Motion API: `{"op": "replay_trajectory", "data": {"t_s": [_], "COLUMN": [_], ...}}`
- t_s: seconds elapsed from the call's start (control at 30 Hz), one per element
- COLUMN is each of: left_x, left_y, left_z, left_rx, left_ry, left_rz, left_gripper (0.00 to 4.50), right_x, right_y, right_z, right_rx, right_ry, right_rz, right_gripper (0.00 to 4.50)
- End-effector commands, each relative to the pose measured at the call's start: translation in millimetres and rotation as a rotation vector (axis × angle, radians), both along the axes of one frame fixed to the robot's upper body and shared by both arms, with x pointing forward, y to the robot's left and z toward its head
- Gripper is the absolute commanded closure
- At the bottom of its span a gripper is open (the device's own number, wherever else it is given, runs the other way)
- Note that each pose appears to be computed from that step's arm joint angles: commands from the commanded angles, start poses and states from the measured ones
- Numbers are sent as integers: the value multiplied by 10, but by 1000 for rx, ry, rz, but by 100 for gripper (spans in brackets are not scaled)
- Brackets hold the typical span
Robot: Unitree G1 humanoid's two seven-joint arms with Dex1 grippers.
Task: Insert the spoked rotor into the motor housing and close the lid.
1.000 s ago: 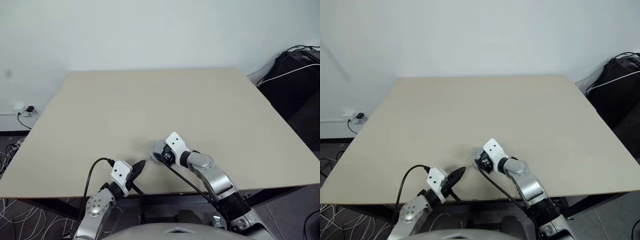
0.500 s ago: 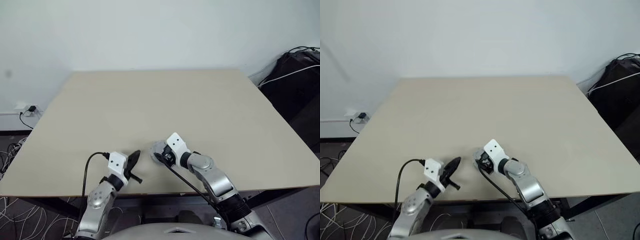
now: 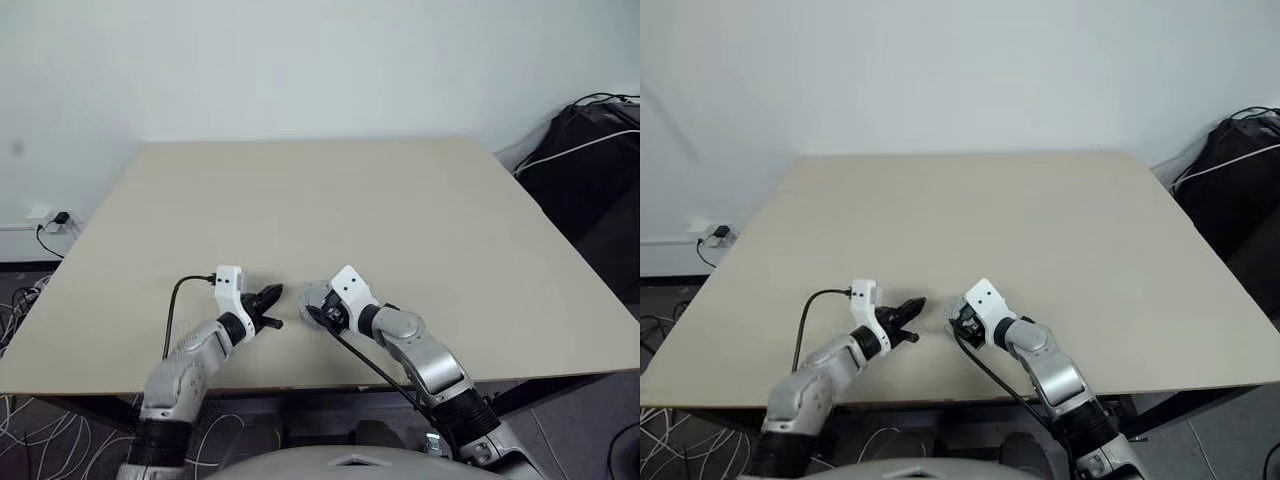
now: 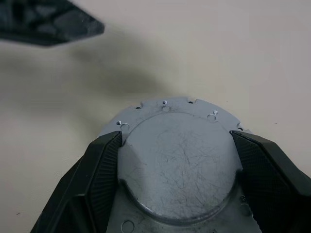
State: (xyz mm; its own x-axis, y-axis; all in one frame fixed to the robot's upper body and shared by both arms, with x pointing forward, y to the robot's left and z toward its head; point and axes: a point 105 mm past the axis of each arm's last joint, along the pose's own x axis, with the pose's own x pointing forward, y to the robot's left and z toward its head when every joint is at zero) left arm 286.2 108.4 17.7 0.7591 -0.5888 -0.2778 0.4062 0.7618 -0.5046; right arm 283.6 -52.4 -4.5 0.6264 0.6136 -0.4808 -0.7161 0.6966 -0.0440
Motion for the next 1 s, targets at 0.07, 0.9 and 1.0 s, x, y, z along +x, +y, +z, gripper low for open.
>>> {"op": "replay_trajectory", "data": {"t_s": [0.07,0.9,1.0], "left_x": [173,214,195], "left_y": [74,-300,-352], "left_z": [85,-59,-100], "left_rx": [-44,-43,-30], "left_ry": [56,234,250], "left_rz": [10,-201,-214], "left_gripper": [450,450,450], "right_x": [-102,-135,-135], "right_y": [-78,-58,-55], "right_z": [-220,-220,-217], "right_rx": [-58,-47,-47], "right_ry": [85,86,84], "right_rz": [-19,-39,-39], "right_gripper": [126,126,126]}}
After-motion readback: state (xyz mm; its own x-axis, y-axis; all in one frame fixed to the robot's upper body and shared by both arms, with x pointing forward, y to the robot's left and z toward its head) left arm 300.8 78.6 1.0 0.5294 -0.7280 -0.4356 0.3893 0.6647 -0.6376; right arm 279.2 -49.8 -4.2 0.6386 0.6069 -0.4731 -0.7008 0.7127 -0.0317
